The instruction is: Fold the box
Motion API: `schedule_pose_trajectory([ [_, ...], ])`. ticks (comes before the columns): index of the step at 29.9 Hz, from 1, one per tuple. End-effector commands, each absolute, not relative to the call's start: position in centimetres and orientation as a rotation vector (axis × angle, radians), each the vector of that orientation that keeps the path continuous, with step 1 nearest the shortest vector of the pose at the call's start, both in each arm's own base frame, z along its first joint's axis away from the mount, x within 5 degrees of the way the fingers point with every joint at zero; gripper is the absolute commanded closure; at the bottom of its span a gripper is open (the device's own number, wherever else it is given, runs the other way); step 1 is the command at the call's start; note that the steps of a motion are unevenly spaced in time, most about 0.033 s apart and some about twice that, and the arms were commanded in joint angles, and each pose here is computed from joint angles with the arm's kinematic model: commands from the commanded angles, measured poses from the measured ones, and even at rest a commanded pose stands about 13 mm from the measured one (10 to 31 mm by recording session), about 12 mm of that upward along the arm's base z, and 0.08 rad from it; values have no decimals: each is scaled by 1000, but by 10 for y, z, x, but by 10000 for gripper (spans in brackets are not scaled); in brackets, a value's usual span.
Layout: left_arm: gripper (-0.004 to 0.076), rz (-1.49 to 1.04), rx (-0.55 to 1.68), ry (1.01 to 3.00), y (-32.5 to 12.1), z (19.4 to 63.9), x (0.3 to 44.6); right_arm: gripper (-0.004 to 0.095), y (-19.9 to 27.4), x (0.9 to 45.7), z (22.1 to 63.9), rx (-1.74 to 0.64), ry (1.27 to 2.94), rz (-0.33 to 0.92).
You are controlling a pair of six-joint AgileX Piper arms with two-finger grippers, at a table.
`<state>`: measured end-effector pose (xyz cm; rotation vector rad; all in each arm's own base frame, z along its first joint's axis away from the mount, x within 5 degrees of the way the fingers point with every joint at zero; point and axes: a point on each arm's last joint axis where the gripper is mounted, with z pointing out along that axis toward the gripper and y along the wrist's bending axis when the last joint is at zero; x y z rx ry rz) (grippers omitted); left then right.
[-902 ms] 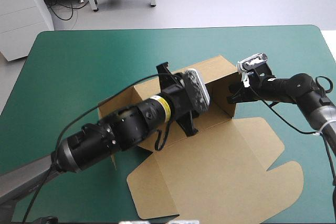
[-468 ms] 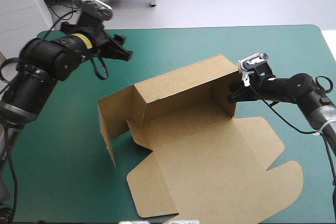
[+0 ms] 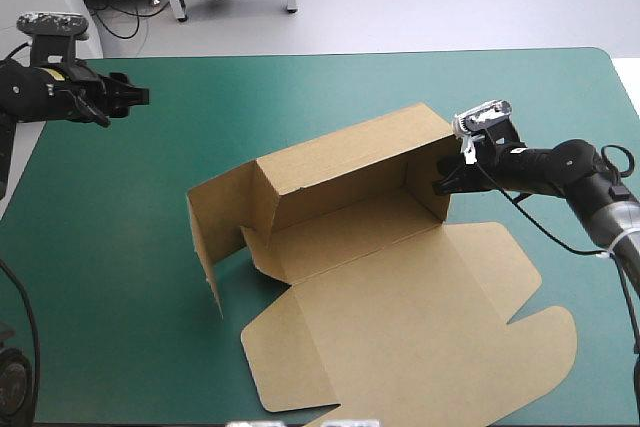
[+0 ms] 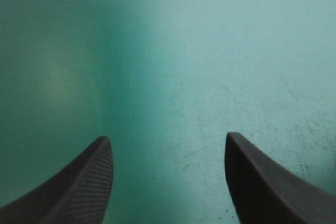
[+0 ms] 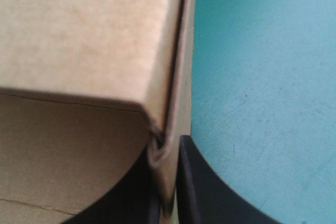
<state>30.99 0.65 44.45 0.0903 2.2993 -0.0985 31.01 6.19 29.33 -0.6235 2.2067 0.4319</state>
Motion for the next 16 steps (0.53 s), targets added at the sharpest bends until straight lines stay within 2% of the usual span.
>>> schedule_pose_trajectory([
  [1, 284, -92, 40, 2231, 20, 455, 302, 930, 63, 309, 321, -558, 2116, 443],
  [8, 306, -107, -18, 2329, 31, 409, 299, 930, 58, 311, 327, -564, 2155, 356],
  [16, 306, -194, -62, 2308, 23, 377, 278, 930, 58, 311, 330, -520, 2175, 375],
])
